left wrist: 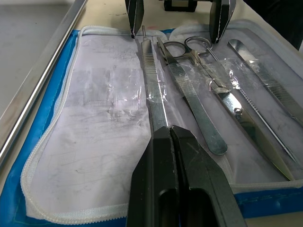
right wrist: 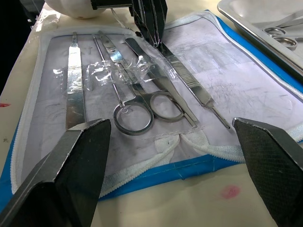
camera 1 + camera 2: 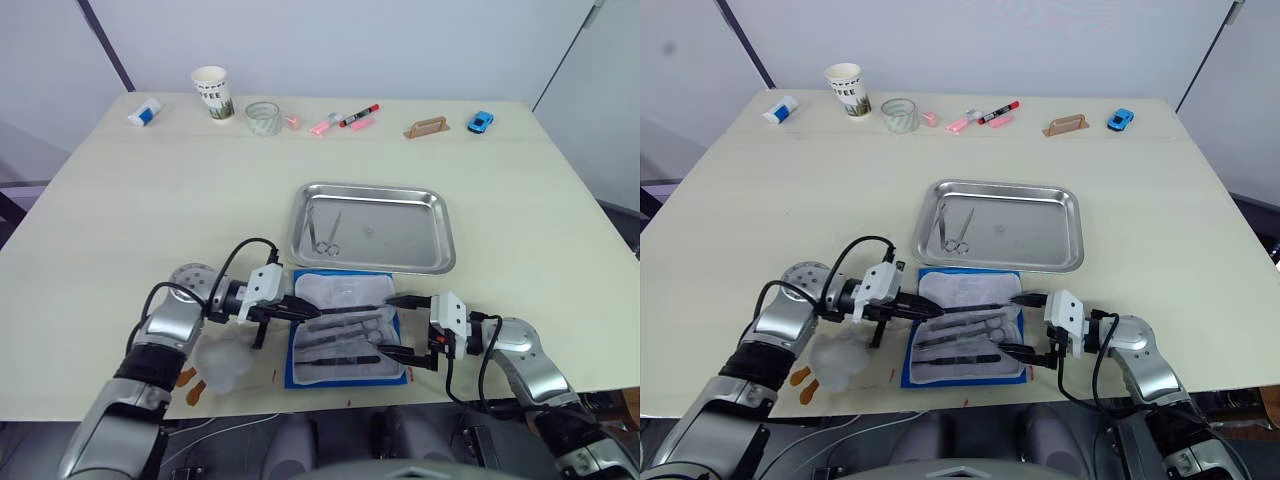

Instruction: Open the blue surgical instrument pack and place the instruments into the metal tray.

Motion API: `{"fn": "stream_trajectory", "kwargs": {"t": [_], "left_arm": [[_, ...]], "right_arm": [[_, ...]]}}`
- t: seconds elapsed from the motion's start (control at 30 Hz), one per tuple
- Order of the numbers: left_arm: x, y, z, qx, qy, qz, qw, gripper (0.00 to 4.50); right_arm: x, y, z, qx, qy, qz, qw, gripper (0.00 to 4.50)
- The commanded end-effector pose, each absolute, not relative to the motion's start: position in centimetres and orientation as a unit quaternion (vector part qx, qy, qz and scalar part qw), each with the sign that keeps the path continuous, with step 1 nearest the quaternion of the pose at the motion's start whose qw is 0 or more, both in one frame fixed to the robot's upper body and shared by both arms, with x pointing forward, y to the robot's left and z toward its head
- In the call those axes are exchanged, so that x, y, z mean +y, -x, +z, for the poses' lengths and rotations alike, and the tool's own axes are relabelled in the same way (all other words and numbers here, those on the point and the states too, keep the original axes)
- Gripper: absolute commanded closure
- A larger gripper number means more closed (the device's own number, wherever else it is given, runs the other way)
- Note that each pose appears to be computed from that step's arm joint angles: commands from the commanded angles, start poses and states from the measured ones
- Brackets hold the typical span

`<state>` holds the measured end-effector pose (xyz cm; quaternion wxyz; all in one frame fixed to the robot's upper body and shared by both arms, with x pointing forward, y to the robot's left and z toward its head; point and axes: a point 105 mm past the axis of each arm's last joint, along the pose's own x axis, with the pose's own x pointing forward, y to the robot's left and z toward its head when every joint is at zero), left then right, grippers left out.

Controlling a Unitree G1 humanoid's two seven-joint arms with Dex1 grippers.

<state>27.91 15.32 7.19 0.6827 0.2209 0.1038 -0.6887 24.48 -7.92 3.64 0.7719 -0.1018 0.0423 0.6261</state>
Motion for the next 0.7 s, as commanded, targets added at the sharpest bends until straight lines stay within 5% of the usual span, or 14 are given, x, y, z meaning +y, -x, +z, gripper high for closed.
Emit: {"fn": "stream_trajectory", "kwargs": {"t": [0.03, 0.7], "left_arm": [[15.3, -27.9, 8.4, 0.077, -0.21, -0.692, 0.686, 3.67], [13.7, -28.5, 7.4, 0.081, -0.226, -0.685, 0.687, 3.44]], "right_arm": [[-9.2, -20.6, -4.1, 0.215, 0.077, 0.632, 0.741, 0.0], [-9.3, -20.9, -4.2, 0.216, 0.08, 0.628, 0.743, 0.0]]}}
